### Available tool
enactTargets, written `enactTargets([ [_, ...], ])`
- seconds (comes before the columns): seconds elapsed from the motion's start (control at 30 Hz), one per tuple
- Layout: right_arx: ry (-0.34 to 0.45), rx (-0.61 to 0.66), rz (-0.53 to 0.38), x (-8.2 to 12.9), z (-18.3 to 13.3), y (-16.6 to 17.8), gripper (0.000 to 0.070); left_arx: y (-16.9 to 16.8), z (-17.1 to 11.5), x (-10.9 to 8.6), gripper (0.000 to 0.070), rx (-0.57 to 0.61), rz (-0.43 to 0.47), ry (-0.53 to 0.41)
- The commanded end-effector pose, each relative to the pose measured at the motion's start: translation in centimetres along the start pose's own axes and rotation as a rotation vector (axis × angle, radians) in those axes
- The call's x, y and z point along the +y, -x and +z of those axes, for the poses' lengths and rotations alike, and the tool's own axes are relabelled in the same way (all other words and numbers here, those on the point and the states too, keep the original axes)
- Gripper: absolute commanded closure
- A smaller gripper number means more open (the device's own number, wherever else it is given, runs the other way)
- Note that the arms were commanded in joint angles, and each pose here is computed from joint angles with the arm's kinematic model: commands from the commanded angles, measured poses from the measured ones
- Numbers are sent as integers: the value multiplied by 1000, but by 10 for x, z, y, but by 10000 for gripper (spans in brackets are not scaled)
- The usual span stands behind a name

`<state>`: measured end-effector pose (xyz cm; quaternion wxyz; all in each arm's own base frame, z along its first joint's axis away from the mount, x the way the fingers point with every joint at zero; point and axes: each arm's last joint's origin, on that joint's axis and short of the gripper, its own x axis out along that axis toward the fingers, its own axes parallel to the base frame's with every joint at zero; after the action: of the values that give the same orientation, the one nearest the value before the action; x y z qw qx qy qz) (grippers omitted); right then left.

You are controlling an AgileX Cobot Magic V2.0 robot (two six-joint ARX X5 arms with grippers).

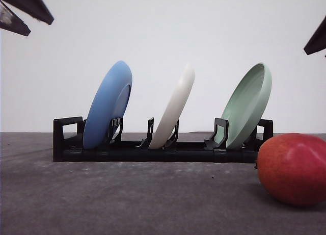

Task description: Place pomegranate in white plate

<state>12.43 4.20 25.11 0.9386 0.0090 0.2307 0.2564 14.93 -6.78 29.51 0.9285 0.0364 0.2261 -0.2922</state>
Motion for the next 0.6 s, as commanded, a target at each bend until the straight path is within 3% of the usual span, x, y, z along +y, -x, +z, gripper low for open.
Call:
enactTargets([
  [0.0,21,-29,7,1,6,2,307,2,8,-3,283,-26,-19,-32],
  [0.3,13,-30,7,1,7,2,306,-17,18,-25,283,-100,-135,-146],
  [0.57,13,-30,7,1,7,2,307,-66,24,-48,283,-144,-132,-192],
])
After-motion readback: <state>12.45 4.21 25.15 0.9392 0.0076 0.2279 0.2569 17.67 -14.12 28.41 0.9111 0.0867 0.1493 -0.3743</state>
